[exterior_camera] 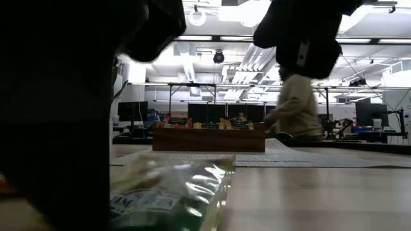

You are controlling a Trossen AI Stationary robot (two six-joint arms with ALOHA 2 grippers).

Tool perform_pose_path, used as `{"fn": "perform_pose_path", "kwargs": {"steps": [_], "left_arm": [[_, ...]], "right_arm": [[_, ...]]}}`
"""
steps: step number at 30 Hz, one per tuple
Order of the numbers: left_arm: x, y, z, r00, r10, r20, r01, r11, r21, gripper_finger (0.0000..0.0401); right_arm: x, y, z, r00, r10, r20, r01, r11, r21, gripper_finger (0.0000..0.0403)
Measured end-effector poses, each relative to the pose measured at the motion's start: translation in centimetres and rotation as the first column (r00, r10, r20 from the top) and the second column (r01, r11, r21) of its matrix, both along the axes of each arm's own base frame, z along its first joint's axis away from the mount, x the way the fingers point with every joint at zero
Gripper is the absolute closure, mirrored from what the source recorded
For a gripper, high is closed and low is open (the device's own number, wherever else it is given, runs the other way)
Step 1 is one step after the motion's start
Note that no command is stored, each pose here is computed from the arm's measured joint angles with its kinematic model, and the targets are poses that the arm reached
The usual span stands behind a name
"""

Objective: Pick & Place Tea
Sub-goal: Put the yellow tea bag into the middle section of the wooden organizer

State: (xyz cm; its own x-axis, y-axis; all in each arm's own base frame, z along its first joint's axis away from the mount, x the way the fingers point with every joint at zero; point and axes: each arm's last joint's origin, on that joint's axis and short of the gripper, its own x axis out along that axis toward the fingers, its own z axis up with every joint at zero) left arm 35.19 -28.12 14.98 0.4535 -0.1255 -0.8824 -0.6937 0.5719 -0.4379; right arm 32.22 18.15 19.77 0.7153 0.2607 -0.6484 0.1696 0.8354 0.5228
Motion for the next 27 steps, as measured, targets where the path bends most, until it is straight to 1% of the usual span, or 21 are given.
{"fn": "perform_pose_path", "kwargs": {"steps": [1,6,8,11,12,15,19,21,24,27], "left_arm": [[0.0,-0.1,-0.2,1.0,-0.001,0.002,0.001,1.0,-0.001,0.04],[0.3,-0.3,-0.9,1.0,0.01,0.001,-0.01,1.0,-0.01,0.0401],[0.2,-0.2,-1.0,1.0,0.017,-0.003,-0.017,1.0,0.001,0.0401],[0.2,-0.2,-1.1,1.0,0.013,-0.001,-0.013,1.0,0.014,0.0401],[0.2,-0.2,-1.1,1.0,0.014,-0.001,-0.014,1.0,0.019,0.0401],[0.2,-0.2,-1.2,1.0,0.016,0.0,-0.016,1.0,0.025,0.0401],[0.2,-0.1,-1.2,1.0,0.016,0.0,-0.016,1.0,0.026,0.0401],[0.2,-0.1,-1.2,1.0,0.017,0.0,-0.017,0.999,0.027,0.0401],[0.1,-0.1,-1.2,1.0,0.017,0.0,-0.017,0.999,0.028,0.0401],[0.2,-0.1,-1.2,1.0,0.017,0.0,-0.017,1.0,0.027,0.0401]], "right_arm": [[0.1,0.1,-0.2,1.0,0.008,0.004,-0.008,1.0,0.015,0.0402],[0.0,1.2,-2.9,0.997,0.042,-0.072,-0.041,0.999,0.008,0.0384],[0.2,1.6,-3.8,0.996,0.049,-0.076,-0.048,0.999,0.008,0.0368],[0.7,2.2,-4.8,0.996,0.074,-0.055,-0.071,0.997,0.044,0.0336],[1.0,2.4,-4.9,0.997,0.077,-0.031,-0.075,0.995,0.07,0.0324],[1.7,2.3,-5.5,0.999,0.04,-0.008,-0.038,0.992,0.12,0.0286],[2.3,1.5,-6.2,0.999,-0.027,-0.027,0.031,0.99,0.138,0.0242],[2.6,1.2,-6.2,0.999,-0.033,-0.022,0.036,0.988,0.15,0.0225],[2.8,0.9,-6.2,0.998,-0.053,-0.037,0.059,0.983,0.172,0.0207],[2.9,0.7,-6.2,0.996,-0.074,-0.043,0.081,0.977,0.199,0.02]]}}
